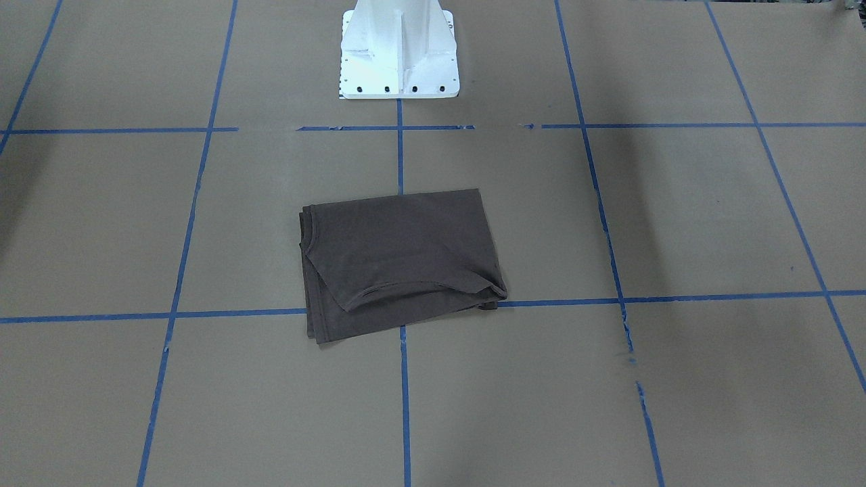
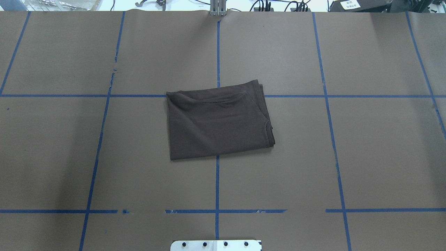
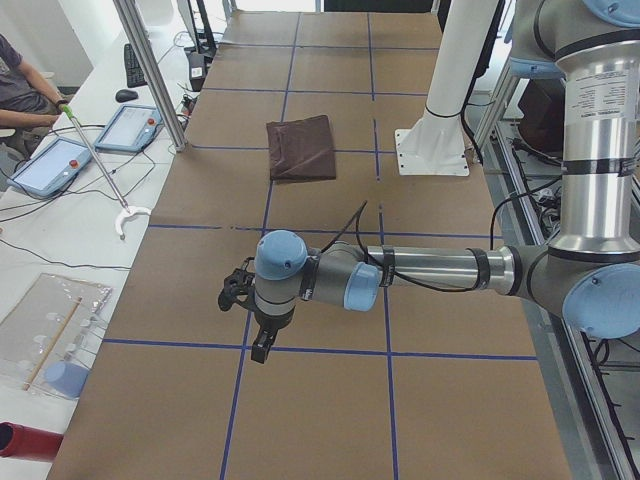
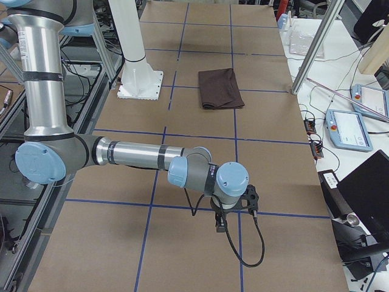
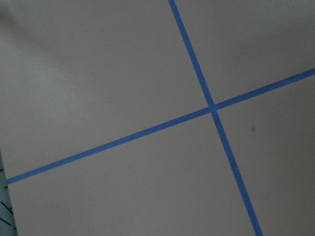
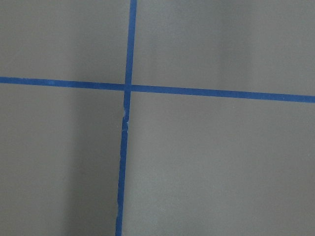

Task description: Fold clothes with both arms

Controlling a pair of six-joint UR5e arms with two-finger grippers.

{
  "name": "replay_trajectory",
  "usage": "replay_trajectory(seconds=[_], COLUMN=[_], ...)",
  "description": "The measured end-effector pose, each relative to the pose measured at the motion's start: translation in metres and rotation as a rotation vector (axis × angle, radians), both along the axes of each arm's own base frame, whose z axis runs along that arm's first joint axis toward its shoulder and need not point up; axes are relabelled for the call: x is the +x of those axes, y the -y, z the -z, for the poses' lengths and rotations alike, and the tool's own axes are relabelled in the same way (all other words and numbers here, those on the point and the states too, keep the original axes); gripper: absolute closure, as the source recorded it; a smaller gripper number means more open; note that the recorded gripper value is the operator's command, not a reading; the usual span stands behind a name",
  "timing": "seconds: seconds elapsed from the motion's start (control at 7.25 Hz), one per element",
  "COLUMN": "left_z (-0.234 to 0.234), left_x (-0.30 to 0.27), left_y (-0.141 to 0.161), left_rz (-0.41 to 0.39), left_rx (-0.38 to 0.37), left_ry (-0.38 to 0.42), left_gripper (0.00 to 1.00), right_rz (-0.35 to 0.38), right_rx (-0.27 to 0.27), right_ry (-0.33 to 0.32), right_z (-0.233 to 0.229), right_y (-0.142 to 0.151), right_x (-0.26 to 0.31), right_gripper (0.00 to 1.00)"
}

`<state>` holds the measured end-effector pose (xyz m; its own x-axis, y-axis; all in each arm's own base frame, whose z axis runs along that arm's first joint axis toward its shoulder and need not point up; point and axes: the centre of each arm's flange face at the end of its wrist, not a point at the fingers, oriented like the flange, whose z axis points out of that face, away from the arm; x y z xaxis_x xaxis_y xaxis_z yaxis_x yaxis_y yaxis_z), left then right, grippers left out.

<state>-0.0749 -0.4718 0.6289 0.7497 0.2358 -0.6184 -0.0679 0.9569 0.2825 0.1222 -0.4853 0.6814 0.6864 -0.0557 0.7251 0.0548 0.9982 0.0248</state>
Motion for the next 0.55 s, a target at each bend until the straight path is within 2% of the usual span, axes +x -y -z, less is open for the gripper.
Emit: replay_trajectory(seconds=[0.55], left_z=[0.0138], left_x=[0.0074], left_y=[-0.0031], left_rz=[0.03], left_rx=[-0.031], left_ry=[-0.019], left_gripper=[0.0], right_rz=[0.0], right_rx=[-0.006], right_ry=[0.001], right_z=[-0.003], right_y=[-0.0032], right_x=[-0.0004], right_gripper=[0.0])
